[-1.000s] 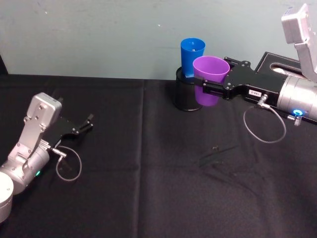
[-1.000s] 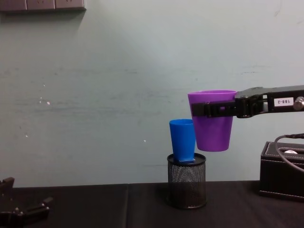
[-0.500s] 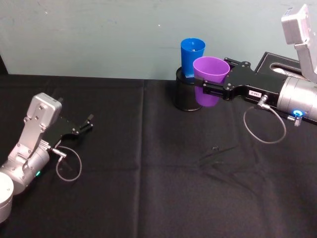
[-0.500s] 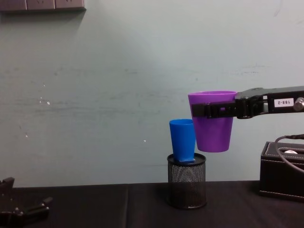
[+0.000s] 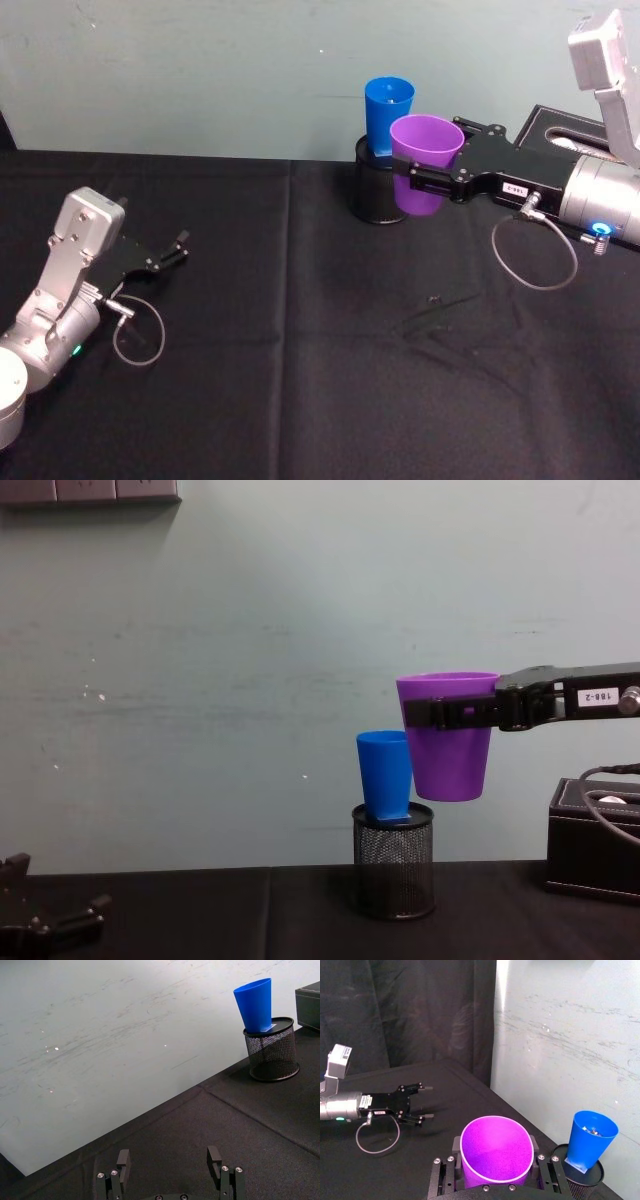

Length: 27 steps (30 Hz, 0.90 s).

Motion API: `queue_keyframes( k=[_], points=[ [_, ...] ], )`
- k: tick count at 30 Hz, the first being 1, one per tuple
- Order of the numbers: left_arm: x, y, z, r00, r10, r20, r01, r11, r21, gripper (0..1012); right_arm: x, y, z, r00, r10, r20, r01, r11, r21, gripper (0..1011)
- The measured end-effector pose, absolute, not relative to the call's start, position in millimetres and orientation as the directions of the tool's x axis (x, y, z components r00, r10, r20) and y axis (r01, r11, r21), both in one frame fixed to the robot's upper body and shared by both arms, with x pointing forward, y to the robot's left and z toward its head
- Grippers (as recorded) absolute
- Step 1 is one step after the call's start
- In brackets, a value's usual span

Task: Pick up one cup with a gripper and tap it against the other cup.

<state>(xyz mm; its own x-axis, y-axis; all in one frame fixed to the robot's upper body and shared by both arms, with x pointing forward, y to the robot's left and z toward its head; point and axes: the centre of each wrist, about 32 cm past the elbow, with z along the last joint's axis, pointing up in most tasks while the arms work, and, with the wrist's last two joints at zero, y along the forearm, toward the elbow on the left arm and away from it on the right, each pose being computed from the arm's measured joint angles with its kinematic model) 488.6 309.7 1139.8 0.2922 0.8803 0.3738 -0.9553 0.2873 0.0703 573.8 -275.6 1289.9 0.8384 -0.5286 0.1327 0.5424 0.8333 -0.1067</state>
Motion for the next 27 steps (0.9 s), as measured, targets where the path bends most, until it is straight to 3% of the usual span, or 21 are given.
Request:
queue_keyframes(
  k=[27],
  points=[
    [488.6, 309.7, 1139.8, 0.292, 0.88, 0.374, -0.955, 0.287, 0.07, 1004, 573.7, -275.5, 1289.8, 0.839, -0.528, 0.133, 0.542, 0.833, -0.107, 735]
  ],
)
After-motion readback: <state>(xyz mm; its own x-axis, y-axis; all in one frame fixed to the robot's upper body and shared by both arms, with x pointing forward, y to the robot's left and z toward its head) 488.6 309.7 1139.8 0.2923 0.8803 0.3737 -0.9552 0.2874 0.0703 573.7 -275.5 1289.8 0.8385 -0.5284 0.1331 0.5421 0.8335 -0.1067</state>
